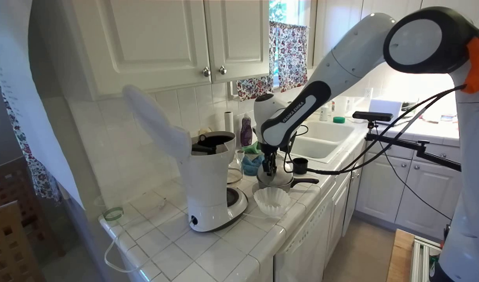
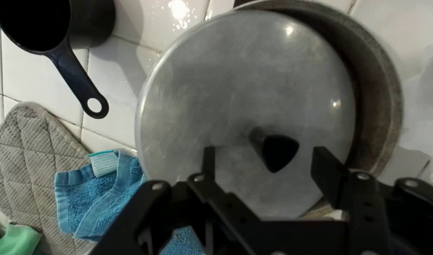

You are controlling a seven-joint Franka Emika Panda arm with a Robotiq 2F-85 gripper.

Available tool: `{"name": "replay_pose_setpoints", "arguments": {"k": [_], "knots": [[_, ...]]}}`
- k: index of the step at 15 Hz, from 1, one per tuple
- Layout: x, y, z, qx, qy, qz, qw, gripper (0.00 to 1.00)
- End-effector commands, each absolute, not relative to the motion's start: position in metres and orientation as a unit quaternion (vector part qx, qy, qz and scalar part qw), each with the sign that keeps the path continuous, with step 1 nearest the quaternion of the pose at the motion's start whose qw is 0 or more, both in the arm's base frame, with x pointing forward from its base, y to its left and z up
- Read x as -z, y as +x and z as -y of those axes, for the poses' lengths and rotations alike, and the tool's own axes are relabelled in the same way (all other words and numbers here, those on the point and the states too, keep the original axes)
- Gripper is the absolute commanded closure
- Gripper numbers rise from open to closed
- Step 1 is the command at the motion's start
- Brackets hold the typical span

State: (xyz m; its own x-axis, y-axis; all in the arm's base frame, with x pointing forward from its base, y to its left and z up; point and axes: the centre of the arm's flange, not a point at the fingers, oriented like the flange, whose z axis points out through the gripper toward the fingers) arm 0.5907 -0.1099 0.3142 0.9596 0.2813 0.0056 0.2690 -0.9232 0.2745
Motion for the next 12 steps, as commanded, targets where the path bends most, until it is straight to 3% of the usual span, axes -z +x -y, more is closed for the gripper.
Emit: {"name": "replay_pose_setpoints", "arguments": {"k": [1,2,3,5,12], "knots": [[-0.3119,0.5972,0.1070,-0.022,0.978,-0.153,0.144,0.01],[-0.3125,0.5972,0.1061,-0.022,0.977,-0.154,0.145,0.10],[-0.3129,0.5970,0.1059,-0.023,0.977,-0.153,0.145,0.36],[-0.3137,0.5971,0.1063,-0.023,0.977,-0.153,0.145,0.37],[-0.3156,0.5990,0.1086,-0.026,0.978,-0.151,0.145,0.87]]}}
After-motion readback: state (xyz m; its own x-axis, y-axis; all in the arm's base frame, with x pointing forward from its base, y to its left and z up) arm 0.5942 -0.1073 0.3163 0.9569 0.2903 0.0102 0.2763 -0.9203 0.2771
